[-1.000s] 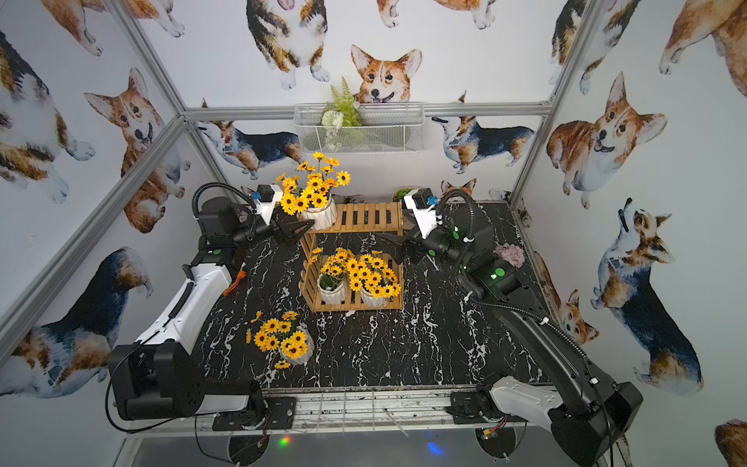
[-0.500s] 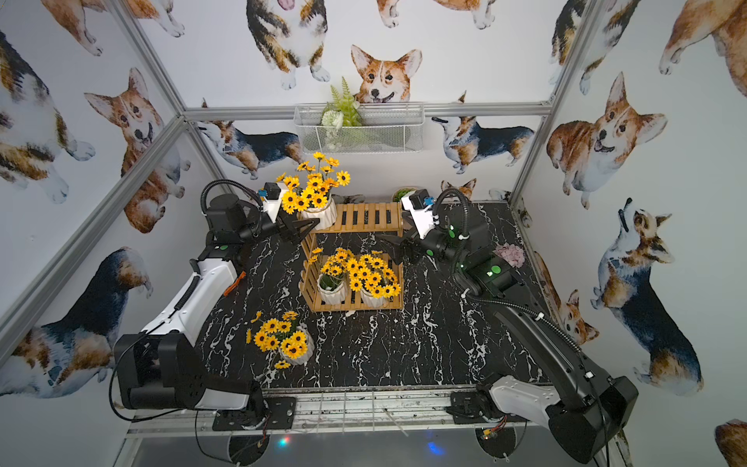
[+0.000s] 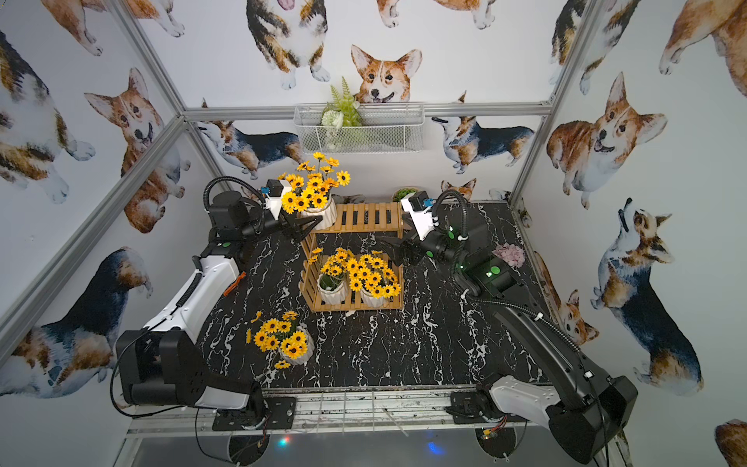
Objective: Take the sunflower pots off the shelves
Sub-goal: Pick up the sunflower pot from the shelf.
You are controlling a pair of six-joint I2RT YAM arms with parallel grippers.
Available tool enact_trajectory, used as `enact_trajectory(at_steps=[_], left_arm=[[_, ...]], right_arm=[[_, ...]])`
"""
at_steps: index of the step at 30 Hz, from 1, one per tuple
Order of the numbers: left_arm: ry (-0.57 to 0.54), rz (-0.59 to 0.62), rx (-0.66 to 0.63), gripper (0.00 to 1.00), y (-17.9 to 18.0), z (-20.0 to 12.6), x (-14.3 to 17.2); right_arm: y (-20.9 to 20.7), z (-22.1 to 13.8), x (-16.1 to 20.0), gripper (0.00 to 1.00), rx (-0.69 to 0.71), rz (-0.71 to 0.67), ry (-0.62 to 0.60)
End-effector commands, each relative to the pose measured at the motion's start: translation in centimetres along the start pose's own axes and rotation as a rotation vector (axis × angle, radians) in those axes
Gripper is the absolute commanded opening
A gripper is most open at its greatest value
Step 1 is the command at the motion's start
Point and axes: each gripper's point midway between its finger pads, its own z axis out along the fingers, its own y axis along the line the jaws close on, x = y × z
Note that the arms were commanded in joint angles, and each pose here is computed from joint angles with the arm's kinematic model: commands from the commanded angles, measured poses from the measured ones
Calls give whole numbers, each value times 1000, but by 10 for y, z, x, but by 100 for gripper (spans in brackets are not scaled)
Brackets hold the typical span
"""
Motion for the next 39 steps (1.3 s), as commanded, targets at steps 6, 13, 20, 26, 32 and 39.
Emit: enact_trajectory(at_steps=[6, 13, 20, 26, 32, 39], left_arm=[[-11, 44, 16, 100, 0, 5, -5], [-14, 48, 18, 100, 1, 8, -6], [-19, 53, 24, 100, 3, 12, -7], [-21, 48, 33, 100, 3, 15, -6], [-26, 47, 37, 100, 3, 17, -8], [-33, 52, 43, 100, 1, 17, -9]], right_arm=[[2, -3, -4, 100, -7, -17, -15], [2, -1, -3, 100, -6, -20, -7], [1, -2, -2, 100, -3, -21, -4], [1, -2, -3, 100, -2, -22, -2], [1, -3, -3, 100, 0, -23, -3], [2, -3, -3, 100, -3, -20, 1]])
